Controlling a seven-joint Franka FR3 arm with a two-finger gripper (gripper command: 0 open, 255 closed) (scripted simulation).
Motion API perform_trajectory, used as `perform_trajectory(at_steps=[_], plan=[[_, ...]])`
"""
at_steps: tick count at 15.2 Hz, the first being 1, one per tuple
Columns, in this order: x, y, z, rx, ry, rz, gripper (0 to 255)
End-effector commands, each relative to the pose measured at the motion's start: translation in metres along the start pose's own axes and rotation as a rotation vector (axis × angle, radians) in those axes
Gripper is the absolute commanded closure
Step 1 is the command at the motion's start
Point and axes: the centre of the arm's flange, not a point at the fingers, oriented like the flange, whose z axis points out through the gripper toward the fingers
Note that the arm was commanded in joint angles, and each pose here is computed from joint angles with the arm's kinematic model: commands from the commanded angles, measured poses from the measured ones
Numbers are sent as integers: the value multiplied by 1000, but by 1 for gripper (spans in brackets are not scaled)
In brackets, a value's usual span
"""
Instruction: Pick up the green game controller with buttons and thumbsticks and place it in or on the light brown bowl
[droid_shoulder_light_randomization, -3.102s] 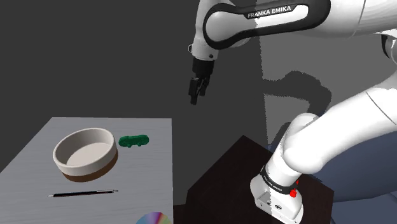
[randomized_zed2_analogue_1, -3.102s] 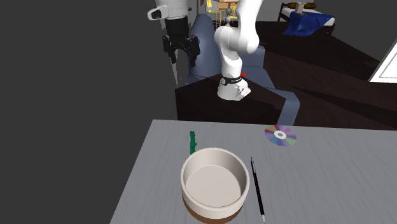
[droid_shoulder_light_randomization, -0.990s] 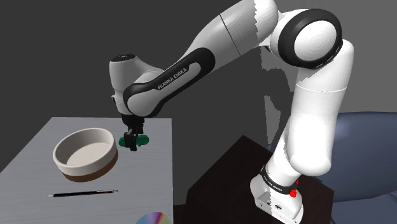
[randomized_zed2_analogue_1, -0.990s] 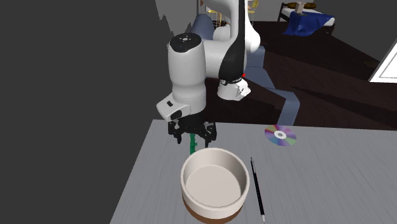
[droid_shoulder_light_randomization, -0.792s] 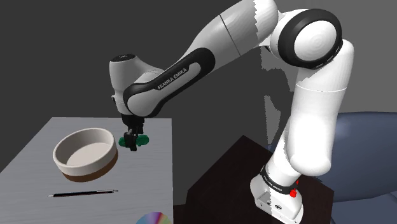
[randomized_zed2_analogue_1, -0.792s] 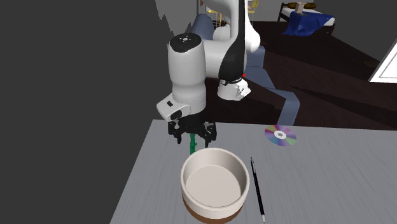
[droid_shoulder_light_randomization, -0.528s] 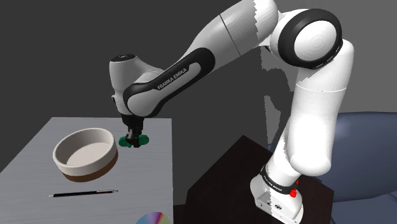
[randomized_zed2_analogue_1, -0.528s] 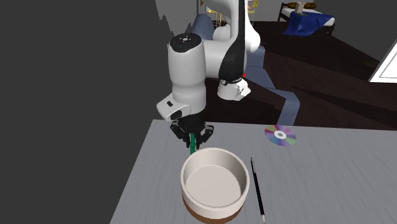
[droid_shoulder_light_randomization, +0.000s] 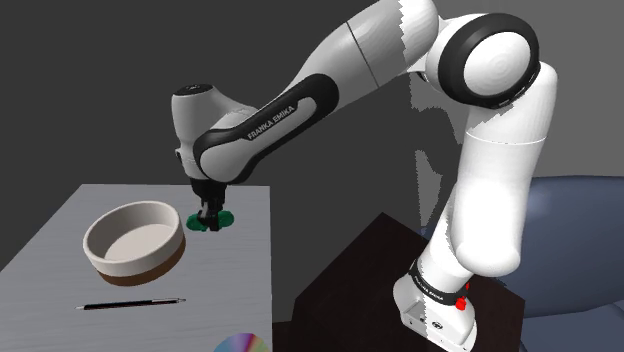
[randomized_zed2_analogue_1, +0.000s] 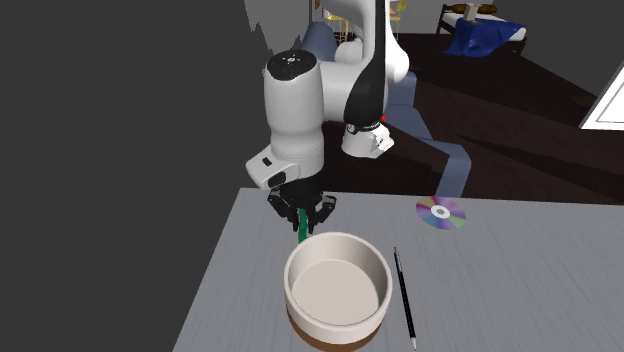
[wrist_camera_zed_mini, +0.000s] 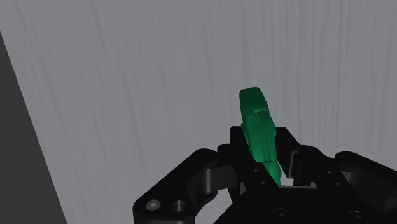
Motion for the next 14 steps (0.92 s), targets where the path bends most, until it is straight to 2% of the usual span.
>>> perform_trajectory(at_steps=[1, 14], plan=[[0, 0, -8, 0, 0, 0, 255], [-2, -2, -77, 0, 0, 0, 255]])
